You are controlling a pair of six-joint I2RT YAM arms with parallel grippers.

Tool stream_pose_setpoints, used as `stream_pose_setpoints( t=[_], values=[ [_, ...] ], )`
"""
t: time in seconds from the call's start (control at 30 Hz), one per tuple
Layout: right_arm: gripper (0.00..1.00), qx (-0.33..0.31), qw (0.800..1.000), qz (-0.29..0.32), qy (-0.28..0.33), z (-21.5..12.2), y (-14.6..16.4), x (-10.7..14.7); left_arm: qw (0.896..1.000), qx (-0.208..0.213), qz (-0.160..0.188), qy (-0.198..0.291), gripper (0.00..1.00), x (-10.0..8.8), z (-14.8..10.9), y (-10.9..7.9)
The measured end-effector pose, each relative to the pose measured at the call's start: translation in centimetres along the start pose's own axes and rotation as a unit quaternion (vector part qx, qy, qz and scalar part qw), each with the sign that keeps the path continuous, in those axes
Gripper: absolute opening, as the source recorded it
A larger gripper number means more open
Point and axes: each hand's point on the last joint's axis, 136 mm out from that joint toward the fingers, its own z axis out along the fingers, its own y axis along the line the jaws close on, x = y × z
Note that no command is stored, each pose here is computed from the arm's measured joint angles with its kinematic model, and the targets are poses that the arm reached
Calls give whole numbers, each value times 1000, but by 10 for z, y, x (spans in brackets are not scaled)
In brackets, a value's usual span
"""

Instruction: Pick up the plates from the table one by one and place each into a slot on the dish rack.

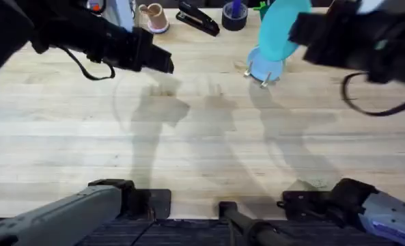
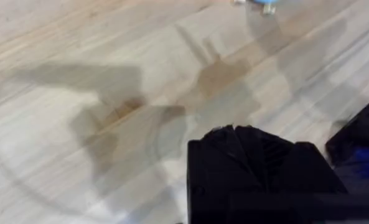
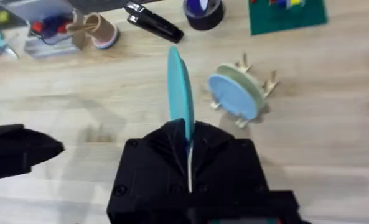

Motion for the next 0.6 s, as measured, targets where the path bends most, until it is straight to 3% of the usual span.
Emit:
stream_pose_setpoints(
  t=[0.37,0.5,0.6],
  values=[
    [28,19,986,-163,-21,-38,-23,-48,996,-27,78,35,38,26,-10,-42],
    [28,21,981,-192,-10,-44,-32,-58,993,-41,94,56,38,36,-15,-49],
    [27,22,977,-212,14,-45,-37,-61,991,-57,108,57,52,34,-22,-52]
  ],
)
